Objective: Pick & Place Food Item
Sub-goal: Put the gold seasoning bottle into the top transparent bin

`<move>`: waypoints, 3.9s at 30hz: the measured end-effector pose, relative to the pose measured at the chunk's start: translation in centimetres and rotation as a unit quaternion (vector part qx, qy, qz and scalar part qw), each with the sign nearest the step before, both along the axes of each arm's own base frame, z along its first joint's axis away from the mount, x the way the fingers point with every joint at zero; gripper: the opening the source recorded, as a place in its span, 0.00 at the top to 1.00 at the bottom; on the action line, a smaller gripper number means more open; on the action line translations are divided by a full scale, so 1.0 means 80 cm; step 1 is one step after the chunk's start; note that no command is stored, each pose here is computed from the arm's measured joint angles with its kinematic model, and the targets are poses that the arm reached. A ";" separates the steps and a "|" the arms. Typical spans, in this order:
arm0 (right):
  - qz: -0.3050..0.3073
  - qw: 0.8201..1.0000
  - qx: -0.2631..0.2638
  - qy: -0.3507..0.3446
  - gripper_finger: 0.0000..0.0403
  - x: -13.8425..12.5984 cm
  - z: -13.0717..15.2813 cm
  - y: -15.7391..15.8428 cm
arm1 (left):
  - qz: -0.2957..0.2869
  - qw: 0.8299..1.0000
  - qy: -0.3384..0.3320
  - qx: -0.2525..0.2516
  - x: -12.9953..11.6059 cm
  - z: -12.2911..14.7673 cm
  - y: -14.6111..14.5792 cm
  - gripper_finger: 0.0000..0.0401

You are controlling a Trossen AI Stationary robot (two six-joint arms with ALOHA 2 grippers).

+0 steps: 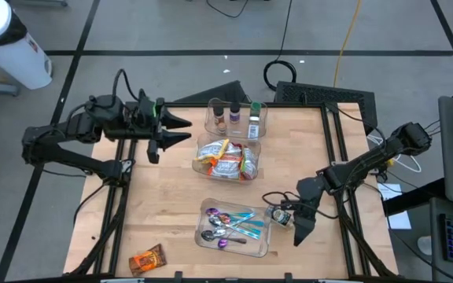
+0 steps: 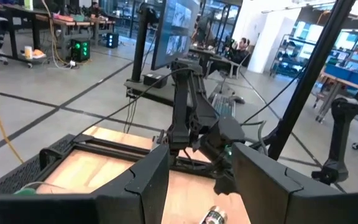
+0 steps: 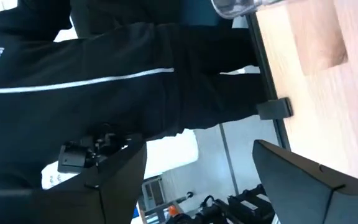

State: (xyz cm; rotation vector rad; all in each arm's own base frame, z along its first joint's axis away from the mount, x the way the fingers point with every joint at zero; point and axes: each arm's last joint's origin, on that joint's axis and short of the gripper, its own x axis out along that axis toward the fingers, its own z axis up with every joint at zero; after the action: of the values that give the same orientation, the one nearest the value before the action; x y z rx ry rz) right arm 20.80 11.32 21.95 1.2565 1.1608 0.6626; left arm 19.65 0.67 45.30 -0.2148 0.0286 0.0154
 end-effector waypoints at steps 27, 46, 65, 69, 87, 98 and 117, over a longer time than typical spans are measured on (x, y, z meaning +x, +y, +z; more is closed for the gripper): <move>-0.080 0.983 -0.128 -0.102 0.41 0.020 0.048 0.001 | 0.001 1.000 0.002 0.001 0.015 -0.004 0.001 0.55; -0.025 0.824 -0.563 0.054 0.43 0.018 0.099 0.030 | 0.001 1.000 0.010 -0.018 0.015 -0.006 0.001 0.55; -0.008 0.749 -0.660 0.053 0.42 0.019 0.090 0.021 | 0.012 0.990 0.023 -0.141 0.040 -0.018 -0.008 0.55; -0.006 0.755 -0.655 0.030 0.38 0.025 0.091 0.023 | 0.025 0.988 0.026 -0.150 0.052 -0.023 -0.018 0.55; -0.013 0.799 -0.601 0.012 0.04 0.021 0.092 0.048 | 0.026 0.986 0.033 -0.163 0.074 -0.034 -0.043 0.55; -0.085 0.827 -0.555 0.042 0.04 0.029 0.063 0.054 | 0.031 0.988 0.033 -0.150 0.072 -0.034 -0.050 0.55; -0.097 0.854 -0.497 0.119 0.05 0.010 -0.035 0.047 | 0.049 0.988 0.042 -0.143 0.072 -0.037 -0.050 0.55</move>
State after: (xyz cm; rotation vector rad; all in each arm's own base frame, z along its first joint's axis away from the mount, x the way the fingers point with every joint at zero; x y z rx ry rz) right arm 21.59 15.04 19.19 0.5330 1.2884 -0.2803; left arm 25.38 -3.35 42.36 -0.5021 0.1043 0.1184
